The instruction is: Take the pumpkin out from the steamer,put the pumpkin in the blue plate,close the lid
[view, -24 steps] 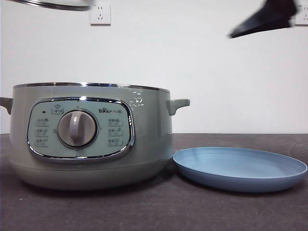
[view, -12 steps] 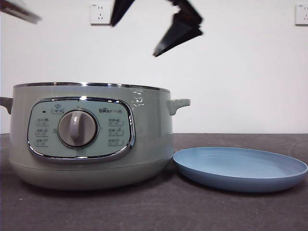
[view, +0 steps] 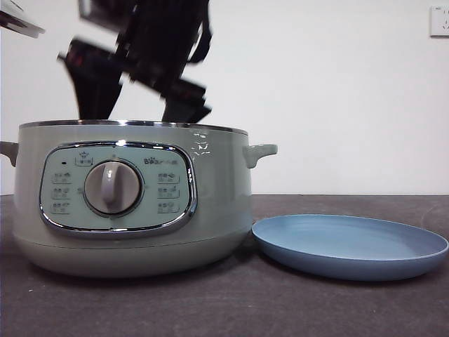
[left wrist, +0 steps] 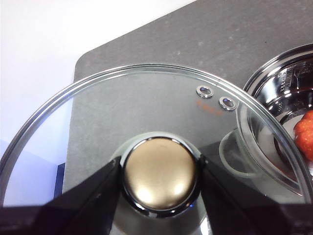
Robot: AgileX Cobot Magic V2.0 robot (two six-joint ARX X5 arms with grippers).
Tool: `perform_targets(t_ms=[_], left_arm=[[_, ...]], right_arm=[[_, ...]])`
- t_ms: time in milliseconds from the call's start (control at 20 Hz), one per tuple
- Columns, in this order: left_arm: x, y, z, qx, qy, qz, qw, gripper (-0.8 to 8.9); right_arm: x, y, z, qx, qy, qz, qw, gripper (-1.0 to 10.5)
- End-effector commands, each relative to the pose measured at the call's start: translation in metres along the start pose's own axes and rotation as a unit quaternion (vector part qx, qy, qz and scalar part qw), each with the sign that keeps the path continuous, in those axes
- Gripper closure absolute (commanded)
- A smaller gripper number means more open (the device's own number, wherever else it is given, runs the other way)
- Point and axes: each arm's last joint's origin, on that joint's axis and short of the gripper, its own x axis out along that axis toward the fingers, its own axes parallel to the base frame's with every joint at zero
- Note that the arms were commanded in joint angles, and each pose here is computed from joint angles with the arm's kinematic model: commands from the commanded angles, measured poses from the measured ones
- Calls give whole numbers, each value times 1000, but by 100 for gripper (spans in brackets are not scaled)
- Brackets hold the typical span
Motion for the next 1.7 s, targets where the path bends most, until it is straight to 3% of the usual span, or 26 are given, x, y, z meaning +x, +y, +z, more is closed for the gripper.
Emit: perform_targets(t_ms=[50, 250, 350, 400, 450, 600, 850, 1000, 1100, 1200, 1350, 1700], left_arm=[[-5, 4, 4, -11, -23, 8, 1000, 822], [-5, 4, 3, -11, -23, 8, 1000, 822], [-5, 4, 4, -11, -23, 8, 1000, 822], [-5, 4, 4, -11, -23, 8, 1000, 822], [-5, 4, 4, -11, -23, 8, 1000, 822], [-5, 4, 3, -10, -22, 8, 1000, 822], [-5, 4, 5, -16, -32, 5, 999, 822], [-5, 2, 7, -20, -42, -18, 999, 822], [-5, 2, 9, -23, -48, -19, 998, 822], [-5, 2, 11, -29, -58, -20, 998, 822], [-5, 2, 12, -31, -61, -20, 997, 822], [-6, 1, 18, -43, -91, -51, 994, 822]], right_arm=[[22, 0, -1, -5, 11, 2, 1000, 352], [37, -1, -4, -4, 23, 4, 1000, 378], [37, -2, -3, -4, 22, 2, 1000, 651], [37, -2, -4, -5, 27, 3, 1000, 861], [37, -2, -4, -4, 28, 3, 1000, 962], [26, -1, -3, -4, 19, 1, 1000, 958], [-68, -14, -11, 17, -4, -14, 1000, 958], [-128, -40, -41, 98, 26, -32, 994, 958], [-150, -62, -65, 179, 59, -47, 981, 958], [-156, -74, -84, 223, 79, -68, 969, 958], [-150, -76, -116, 262, 103, -151, 948, 958], [-107, -66, -163, 274, 18, -178, 945, 958]])
